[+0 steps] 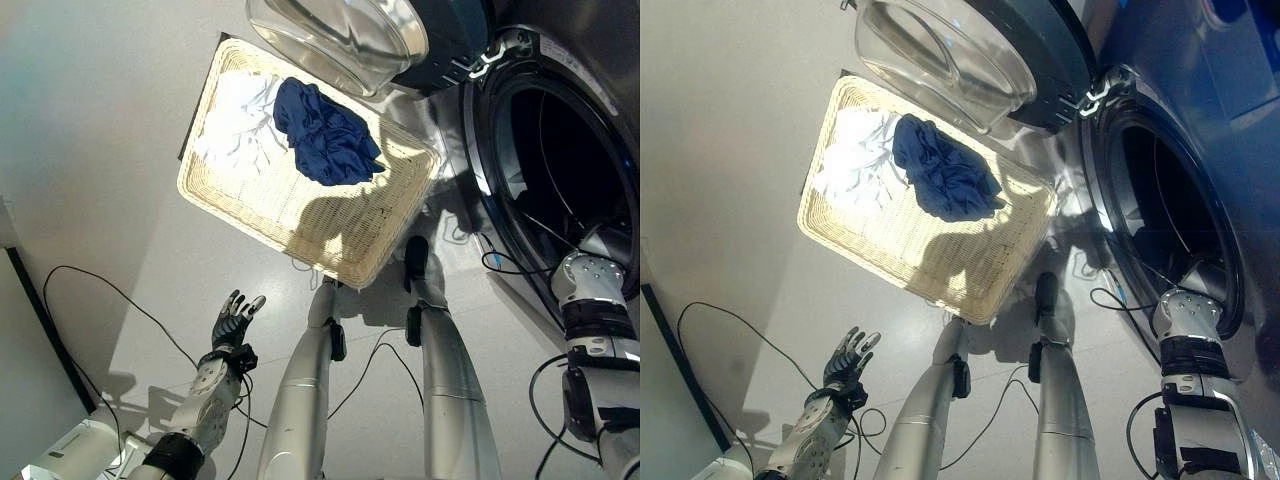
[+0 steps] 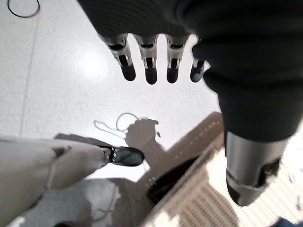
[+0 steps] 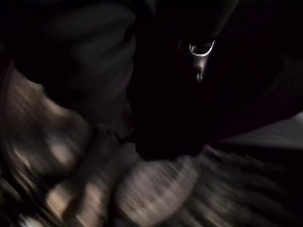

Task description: Put the clothes into the washing machine.

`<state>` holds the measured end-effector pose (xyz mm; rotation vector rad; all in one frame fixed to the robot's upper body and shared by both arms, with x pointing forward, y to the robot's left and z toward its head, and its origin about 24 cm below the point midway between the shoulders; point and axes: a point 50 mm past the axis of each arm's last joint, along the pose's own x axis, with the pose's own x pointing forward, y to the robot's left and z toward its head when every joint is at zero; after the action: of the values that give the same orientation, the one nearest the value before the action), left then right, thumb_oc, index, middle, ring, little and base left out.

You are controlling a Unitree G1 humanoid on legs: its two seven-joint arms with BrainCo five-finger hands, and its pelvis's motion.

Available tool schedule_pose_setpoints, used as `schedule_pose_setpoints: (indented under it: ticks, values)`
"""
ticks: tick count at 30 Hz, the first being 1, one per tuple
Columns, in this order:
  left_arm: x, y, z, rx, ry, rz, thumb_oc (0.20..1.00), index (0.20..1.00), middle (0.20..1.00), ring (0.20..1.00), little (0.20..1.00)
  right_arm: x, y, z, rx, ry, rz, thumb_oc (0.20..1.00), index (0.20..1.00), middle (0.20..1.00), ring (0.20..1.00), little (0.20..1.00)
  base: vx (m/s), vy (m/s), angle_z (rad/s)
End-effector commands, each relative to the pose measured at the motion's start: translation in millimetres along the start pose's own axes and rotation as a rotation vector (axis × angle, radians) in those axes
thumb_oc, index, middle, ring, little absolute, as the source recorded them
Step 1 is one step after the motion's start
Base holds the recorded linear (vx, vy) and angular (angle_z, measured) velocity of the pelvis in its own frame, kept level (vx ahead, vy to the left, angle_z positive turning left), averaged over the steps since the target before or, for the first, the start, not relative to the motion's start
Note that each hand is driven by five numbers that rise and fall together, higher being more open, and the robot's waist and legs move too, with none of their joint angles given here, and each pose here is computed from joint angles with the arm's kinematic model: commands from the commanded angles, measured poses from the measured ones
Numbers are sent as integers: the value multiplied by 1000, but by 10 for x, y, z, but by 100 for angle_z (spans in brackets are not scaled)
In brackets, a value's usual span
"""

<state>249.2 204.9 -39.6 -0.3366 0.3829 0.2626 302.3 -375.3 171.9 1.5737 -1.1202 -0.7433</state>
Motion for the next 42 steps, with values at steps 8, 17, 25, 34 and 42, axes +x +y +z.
schedule_pose_setpoints:
  ticks: [8,17,25,34,42]
  values:
    - [16,185,267,80,-123,102,1000,1000,1000,1000,1000,-401,-951,-70,-734,756,-204,1000,1000,1000,1000,1000,-19,-41,9]
    - [-153,191,725,65,-524,274,1000,1000,1000,1000,1000,-882,-1102,-31,-1143,663,121,1000,1000,1000,1000,1000,-9,29,3]
    - [-350,114,1088,173,-827,319,1000,1000,1000,1000,1000,-1203,-1334,152,-1029,648,-24,1000,1000,1000,1000,1000,-10,155,2]
    - [-345,-149,1503,628,-1064,344,1000,1000,1000,1000,1000,-1494,-1596,225,-1367,821,71,1000,1000,1000,1000,1000,1,130,-3]
    - [-84,-381,1712,895,-960,239,1000,1000,1000,1000,1000,-1734,-1753,251,-1502,1042,186,1000,1000,1000,1000,1000,17,106,-4]
